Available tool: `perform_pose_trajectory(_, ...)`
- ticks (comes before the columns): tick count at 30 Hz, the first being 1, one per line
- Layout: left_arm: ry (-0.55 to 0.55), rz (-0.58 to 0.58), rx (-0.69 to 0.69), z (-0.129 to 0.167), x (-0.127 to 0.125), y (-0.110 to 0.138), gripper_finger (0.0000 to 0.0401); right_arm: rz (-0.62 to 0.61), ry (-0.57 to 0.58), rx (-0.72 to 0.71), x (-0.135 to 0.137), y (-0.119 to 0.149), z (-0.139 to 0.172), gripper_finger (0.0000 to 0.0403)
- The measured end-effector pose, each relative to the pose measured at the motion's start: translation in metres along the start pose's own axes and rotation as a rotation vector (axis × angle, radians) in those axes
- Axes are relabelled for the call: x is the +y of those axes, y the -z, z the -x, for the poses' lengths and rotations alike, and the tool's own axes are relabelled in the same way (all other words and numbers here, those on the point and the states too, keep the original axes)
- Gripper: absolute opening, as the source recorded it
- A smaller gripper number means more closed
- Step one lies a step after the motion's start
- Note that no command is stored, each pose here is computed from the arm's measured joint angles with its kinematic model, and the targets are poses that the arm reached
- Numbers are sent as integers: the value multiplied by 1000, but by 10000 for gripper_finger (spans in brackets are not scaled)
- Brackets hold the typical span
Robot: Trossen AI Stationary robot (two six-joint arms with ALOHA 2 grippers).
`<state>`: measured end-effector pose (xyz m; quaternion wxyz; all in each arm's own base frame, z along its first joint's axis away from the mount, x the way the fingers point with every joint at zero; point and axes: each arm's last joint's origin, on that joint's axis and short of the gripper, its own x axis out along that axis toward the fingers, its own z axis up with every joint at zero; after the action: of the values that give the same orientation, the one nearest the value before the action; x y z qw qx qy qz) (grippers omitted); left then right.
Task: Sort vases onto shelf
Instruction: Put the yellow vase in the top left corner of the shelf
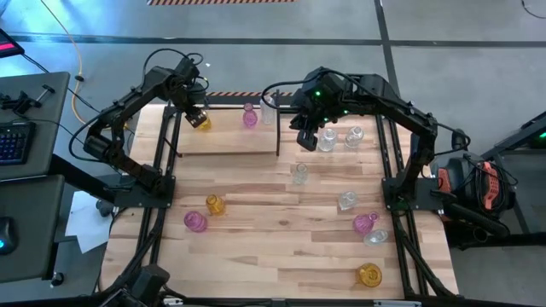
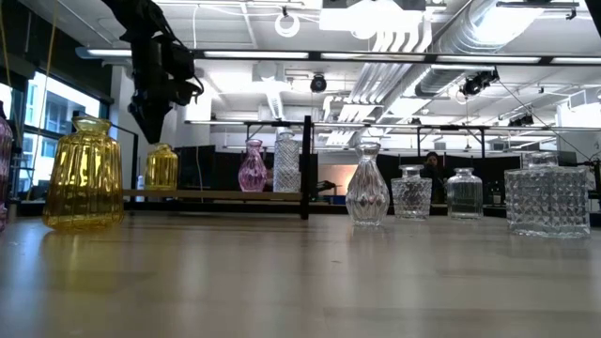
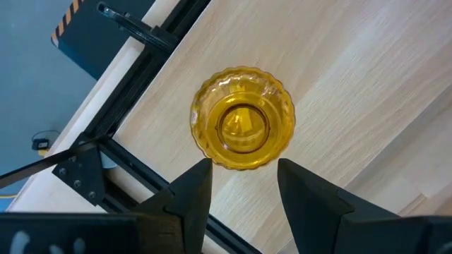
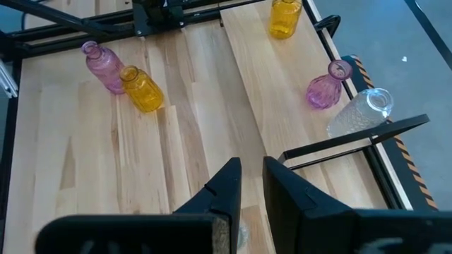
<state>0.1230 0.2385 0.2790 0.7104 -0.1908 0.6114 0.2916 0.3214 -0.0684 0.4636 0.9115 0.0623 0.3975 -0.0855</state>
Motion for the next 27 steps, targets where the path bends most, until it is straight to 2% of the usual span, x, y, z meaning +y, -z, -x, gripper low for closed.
perform_pose_trajectory(5,-4,-8,-9,2,-2,0,154,0,0,0,0,0,0,41)
perform_pose_trajectory(12,-34,-8,-117,29,-7,11,154,5,0,0,0,0,0,41)
perform_pose_trajectory(16,16,-117,-207,37,-16,8,154,22,2,-22,-1,-2,0,41)
perform_pose_trajectory(19,14,-209,-238,36,-24,1,153,41,2,-52,-1,-5,0,41)
perform_pose_trajectory(27,55,-330,-151,5,-45,-24,107,47,2,-78,-1,-8,0,41)
